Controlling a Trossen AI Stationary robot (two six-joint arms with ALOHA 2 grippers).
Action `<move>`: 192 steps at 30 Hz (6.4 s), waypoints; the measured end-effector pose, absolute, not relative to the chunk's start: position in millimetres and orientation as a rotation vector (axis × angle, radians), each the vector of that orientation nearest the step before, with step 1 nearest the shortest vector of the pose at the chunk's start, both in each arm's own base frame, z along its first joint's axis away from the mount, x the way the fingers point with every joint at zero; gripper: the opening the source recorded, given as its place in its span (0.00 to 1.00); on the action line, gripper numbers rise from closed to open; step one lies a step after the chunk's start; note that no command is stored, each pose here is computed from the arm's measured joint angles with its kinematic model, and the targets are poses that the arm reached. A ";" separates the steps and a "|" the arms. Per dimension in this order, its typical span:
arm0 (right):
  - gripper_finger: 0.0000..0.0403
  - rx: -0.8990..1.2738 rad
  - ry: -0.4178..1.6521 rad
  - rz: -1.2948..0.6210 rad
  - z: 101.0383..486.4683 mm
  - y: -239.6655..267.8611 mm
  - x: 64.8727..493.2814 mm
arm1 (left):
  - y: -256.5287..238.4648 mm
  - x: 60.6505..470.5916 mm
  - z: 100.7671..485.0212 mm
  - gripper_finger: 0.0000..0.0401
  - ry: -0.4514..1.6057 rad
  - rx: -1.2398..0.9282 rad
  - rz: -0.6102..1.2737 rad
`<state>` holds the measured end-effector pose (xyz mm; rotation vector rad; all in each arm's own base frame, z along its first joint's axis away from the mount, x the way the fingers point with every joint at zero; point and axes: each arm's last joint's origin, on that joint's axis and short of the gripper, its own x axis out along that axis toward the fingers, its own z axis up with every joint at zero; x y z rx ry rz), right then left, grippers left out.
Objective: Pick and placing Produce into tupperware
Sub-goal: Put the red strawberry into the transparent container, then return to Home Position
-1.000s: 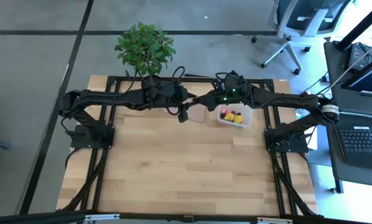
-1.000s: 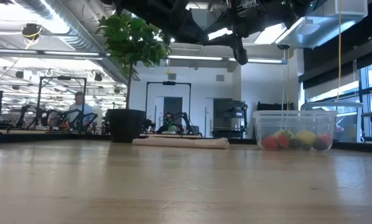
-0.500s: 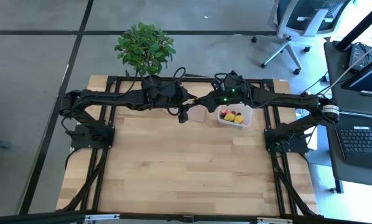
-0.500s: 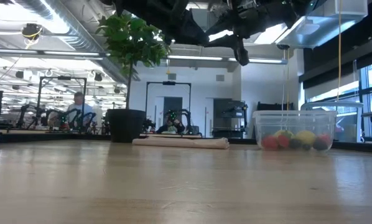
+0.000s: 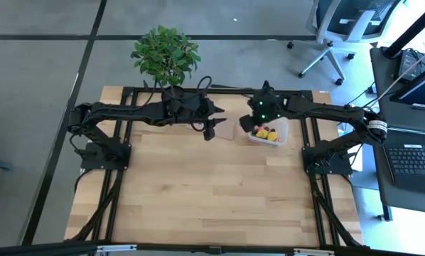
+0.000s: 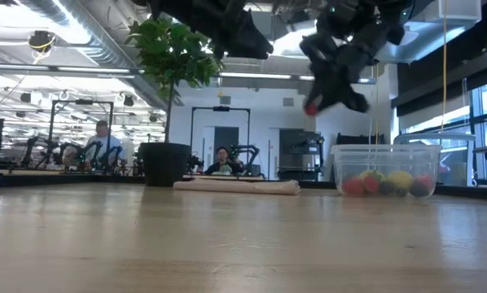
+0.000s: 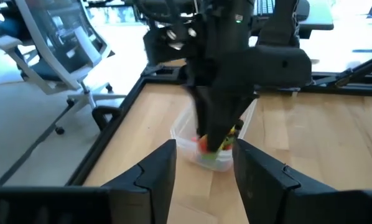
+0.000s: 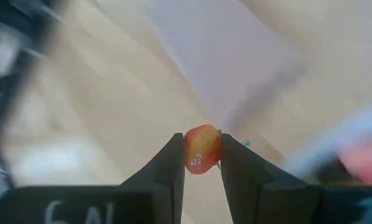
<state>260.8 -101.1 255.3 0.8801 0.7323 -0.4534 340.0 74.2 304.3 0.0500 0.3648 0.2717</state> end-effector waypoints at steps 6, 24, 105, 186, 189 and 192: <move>0.21 0.876 1.015 -0.646 238.7 -94.7 236.1 | 73.9 338.7 300.7 0.35 0.403 0.035 0.272; 0.42 0.777 1.135 -0.788 234.2 -94.7 222.6 | 73.9 335.6 293.5 0.29 0.478 0.009 0.282; 0.53 0.303 -0.142 -0.539 170.9 -39.9 89.7 | 40.3 96.6 160.4 0.01 -0.008 -0.270 0.613; 0.53 0.248 -0.084 -0.501 168.3 -36.5 91.8 | 40.4 96.6 160.4 0.29 0.007 -0.219 0.616; 0.53 0.249 -0.085 -0.501 168.3 -36.5 91.8 | 40.4 96.6 160.4 0.27 0.007 -0.219 0.616; 0.53 0.248 -0.084 -0.501 168.3 -36.5 91.8 | 40.4 96.6 160.4 0.26 0.007 -0.220 0.616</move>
